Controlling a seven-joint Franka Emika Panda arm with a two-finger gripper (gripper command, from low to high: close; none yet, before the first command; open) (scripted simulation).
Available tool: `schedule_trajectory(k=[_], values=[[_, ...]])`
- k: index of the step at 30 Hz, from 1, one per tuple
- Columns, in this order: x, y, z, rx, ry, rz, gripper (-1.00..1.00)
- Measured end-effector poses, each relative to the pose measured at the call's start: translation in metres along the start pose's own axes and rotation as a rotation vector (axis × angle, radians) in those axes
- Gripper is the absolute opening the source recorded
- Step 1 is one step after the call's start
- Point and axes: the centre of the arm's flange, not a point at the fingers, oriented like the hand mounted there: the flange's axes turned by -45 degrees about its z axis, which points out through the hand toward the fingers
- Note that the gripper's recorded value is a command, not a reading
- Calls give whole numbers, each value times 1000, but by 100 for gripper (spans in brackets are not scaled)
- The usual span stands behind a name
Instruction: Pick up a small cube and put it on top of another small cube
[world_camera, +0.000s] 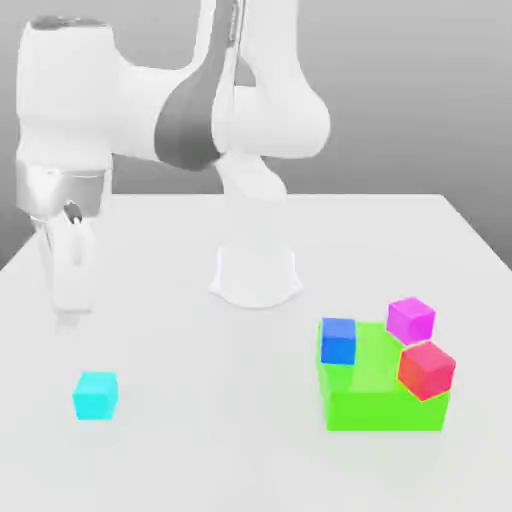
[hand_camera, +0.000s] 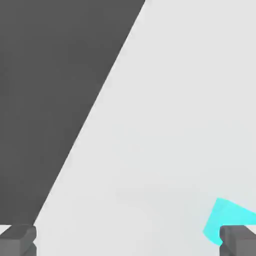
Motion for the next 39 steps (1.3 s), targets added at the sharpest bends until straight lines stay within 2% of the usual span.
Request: schedule_trajectory(k=[4,9,10,17,24,31,39], values=[[-8,47,67,-75,-87,215,0],[-15,55,120,-85,-100,241,0],[-17,57,130,-86,-100,241,-100],[-17,57,132,-85,-99,242,-100],[-20,40,70,-80,-101,206,-100],[-172,-82,2,-36,-123,-249,-100],[-366,-105,-72,-20,-136,-699,-100]])
